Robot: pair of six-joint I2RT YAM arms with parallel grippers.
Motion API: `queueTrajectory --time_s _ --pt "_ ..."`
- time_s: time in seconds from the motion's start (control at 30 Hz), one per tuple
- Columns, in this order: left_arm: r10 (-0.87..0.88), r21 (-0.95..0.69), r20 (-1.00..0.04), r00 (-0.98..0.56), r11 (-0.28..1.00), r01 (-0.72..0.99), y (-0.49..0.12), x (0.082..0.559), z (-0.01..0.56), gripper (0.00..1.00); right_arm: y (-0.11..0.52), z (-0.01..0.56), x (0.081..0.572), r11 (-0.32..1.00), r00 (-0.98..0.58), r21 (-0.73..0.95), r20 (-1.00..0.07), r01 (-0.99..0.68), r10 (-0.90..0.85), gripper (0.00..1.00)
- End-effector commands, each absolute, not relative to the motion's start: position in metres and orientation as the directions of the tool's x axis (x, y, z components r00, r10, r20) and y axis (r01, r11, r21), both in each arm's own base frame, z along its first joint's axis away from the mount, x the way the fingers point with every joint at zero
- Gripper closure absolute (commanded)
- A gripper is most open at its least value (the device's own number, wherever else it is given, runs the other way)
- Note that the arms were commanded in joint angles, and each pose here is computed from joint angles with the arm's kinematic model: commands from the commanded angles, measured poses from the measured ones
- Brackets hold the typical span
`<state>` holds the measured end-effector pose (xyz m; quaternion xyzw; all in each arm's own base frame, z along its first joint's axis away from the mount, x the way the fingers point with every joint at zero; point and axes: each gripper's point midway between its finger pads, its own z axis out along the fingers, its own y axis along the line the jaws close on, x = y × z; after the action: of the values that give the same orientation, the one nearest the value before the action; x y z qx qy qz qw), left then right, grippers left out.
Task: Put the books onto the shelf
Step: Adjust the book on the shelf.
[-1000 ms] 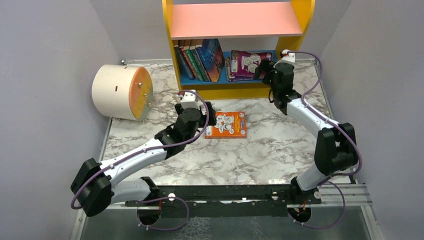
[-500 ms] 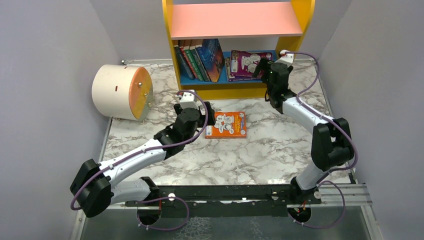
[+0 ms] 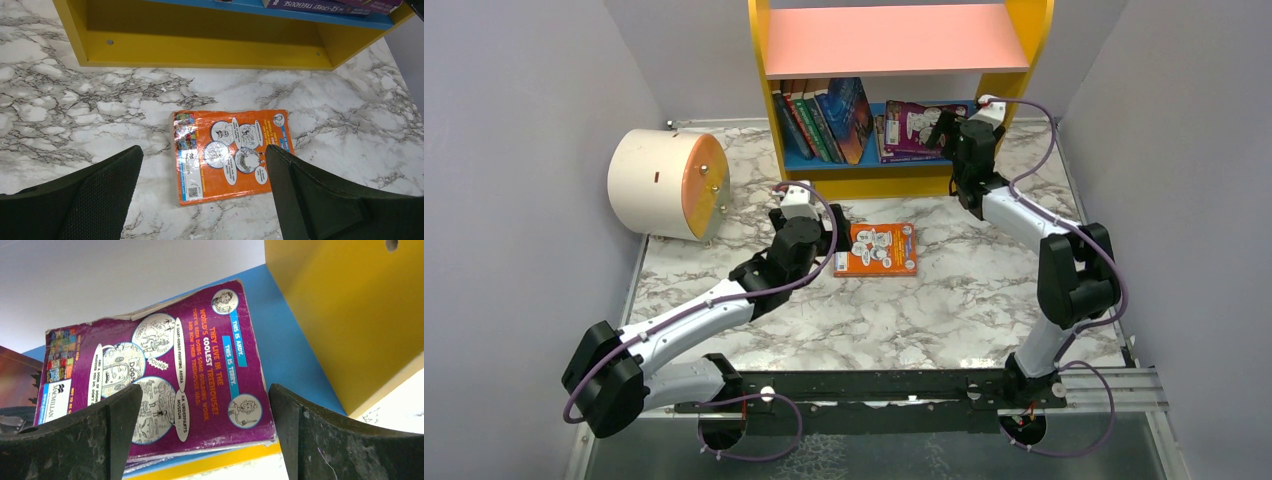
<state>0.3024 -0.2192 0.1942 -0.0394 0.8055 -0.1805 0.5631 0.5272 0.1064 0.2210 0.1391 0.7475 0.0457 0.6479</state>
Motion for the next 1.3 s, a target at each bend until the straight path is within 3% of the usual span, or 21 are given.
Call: queueTrajectory --time_s 0.0,0.57,1.27 --pt "-0.282 -0.350 -0.892 -0.352 0.925 0.147 -0.216 0.300 0.199 0.12 0.119 0.236 0.541 0.960 -0.078 0.262 -0.960 0.101 0.270 0.05" --pt "-0.282 -0.346 -0.894 -0.348 0.928 0.136 -0.209 0.300 0.198 0.12 0.142 0.233 0.548 0.964 -0.095 0.264 -0.961 -0.022 0.261 0.06" --pt "-0.287 -0.349 -0.893 -0.347 0.928 0.131 -0.206 0.301 0.198 0.12 0.139 0.237 0.542 0.958 -0.086 0.286 -0.955 -0.012 0.284 0.04"
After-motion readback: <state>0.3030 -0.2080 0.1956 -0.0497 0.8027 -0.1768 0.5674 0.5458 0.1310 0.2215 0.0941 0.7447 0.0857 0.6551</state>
